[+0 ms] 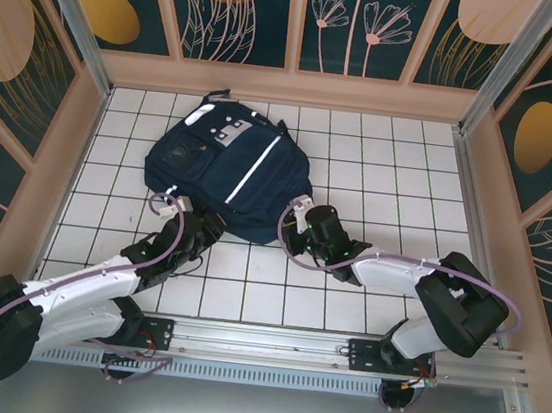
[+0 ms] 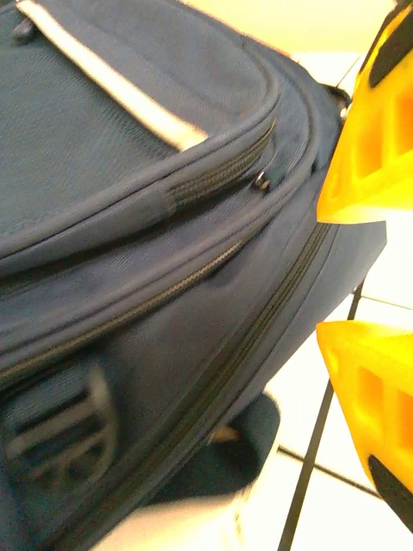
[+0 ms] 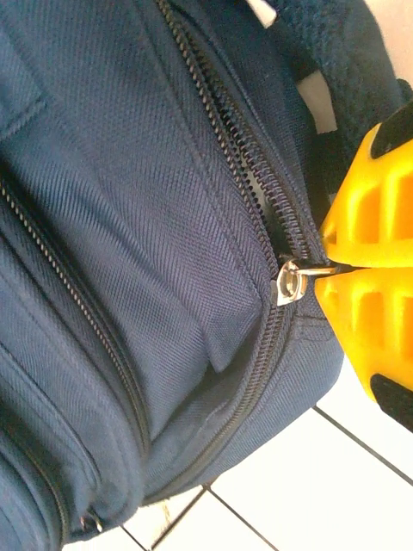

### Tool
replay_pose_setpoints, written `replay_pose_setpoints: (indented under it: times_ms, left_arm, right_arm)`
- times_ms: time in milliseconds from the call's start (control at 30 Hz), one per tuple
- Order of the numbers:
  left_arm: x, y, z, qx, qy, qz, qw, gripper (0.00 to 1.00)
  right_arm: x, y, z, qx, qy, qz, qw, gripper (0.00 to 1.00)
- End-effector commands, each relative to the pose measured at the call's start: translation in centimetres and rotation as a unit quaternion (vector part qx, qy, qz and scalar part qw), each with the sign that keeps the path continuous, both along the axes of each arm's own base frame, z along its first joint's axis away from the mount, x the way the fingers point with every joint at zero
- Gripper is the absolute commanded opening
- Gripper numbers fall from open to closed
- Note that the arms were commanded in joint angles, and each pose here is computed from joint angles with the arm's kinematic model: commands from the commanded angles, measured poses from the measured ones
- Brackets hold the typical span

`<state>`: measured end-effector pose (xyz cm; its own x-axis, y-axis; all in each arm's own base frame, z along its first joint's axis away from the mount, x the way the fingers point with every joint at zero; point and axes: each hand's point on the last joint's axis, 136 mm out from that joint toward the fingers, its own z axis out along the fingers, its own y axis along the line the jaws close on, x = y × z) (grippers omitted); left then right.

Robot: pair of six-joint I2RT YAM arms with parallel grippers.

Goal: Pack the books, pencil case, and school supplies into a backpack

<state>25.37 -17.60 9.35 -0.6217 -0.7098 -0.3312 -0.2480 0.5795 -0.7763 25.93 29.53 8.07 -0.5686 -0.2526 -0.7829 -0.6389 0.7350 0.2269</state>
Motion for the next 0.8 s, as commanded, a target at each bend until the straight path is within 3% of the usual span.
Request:
replay_pose_setpoints:
  times_ms: [0,200,567,633,700,767]
  left_arm:
    - [-0.2,-3.3,1.8,-0.112,-0.004,-0.044,0.993,0.4]
    - [-0.2,-7.1,3.2,-0.174,0.006,-0.074,0.982,0.52]
    - [0.4,-8.3,-1.1,-0.185,0.079,-0.033,0.979,0.53]
    - [0.7,-8.0,-1.4,-0.177,0.081,-0.022,0.981,0.32]
    - [0.6,-7.4,-2.0,-0.162,0.087,-0.009,0.983,0.04]
    - [0.4,-6.6,-2.3,-0.147,0.089,0.0,0.985,0.0]
  right_arm:
    - [0.0,2.8,3.2,0.04,-0.038,0.02,0.998,0.0]
    - [-1.2,4.6,3.3,0.034,-0.046,0.037,0.998,0.0]
    - [-2.4,6.4,3.3,0.035,-0.051,0.06,0.996,0.0]
    - [-2.3,6.3,3.3,0.031,-0.053,0.055,0.997,0.0]
    - [-2.2,6.0,3.1,0.028,-0.055,0.049,0.997,0.0]
    - [-2.1,5.8,3.0,0.024,-0.057,0.045,0.997,0.0]
